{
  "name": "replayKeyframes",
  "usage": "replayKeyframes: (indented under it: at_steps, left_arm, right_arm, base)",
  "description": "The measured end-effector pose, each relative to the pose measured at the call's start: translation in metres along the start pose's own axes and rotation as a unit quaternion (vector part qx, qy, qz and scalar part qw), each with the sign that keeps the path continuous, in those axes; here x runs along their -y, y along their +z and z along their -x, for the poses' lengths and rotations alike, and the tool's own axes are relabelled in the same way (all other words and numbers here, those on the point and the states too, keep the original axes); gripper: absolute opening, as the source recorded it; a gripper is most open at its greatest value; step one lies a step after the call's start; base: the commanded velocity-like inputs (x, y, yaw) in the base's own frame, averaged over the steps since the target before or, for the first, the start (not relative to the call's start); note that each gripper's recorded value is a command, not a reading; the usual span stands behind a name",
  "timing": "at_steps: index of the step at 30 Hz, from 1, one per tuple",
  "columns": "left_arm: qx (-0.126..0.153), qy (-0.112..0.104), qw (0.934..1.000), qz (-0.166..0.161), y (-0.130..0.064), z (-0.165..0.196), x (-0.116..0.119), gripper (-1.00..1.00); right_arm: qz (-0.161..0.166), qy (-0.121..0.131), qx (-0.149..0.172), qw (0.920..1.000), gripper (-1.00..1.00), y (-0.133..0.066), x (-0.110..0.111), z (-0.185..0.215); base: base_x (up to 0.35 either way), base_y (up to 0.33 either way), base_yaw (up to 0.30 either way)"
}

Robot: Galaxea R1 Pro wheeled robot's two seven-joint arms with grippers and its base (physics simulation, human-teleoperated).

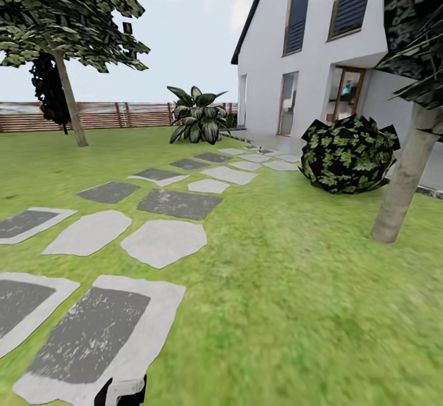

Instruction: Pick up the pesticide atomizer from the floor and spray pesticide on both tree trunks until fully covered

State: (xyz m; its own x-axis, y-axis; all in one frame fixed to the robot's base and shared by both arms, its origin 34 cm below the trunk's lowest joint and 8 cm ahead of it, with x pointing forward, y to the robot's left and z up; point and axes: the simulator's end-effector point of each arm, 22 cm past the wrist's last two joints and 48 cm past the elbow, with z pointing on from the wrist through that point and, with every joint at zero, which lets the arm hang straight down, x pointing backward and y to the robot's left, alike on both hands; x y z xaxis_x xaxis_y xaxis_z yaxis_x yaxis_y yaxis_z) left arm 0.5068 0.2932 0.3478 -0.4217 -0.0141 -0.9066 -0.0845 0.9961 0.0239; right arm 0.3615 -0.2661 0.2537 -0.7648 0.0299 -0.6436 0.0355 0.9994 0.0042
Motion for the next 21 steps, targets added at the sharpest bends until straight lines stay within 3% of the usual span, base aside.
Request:
replayKeyframes:
  at_steps: [8,21]
  left_arm:
    - [0.0,0.0,1.0,0.0,0.0001,0.0002,0.0001,1.0]
    - [0.0,0.0,1.0,0.0,0.0,0.0,0.0,1.0]
  right_arm:
    - [0.0,0.0,0.001,1.0,1.0,0.0,0.0003,0.0006]
    - [0.0,0.0,0.001,1.0,1.0,0.0002,0.0003,0.0014]
  base:
    - [0.328,0.0,-0.123]
    - [0.328,0.0,-0.012]
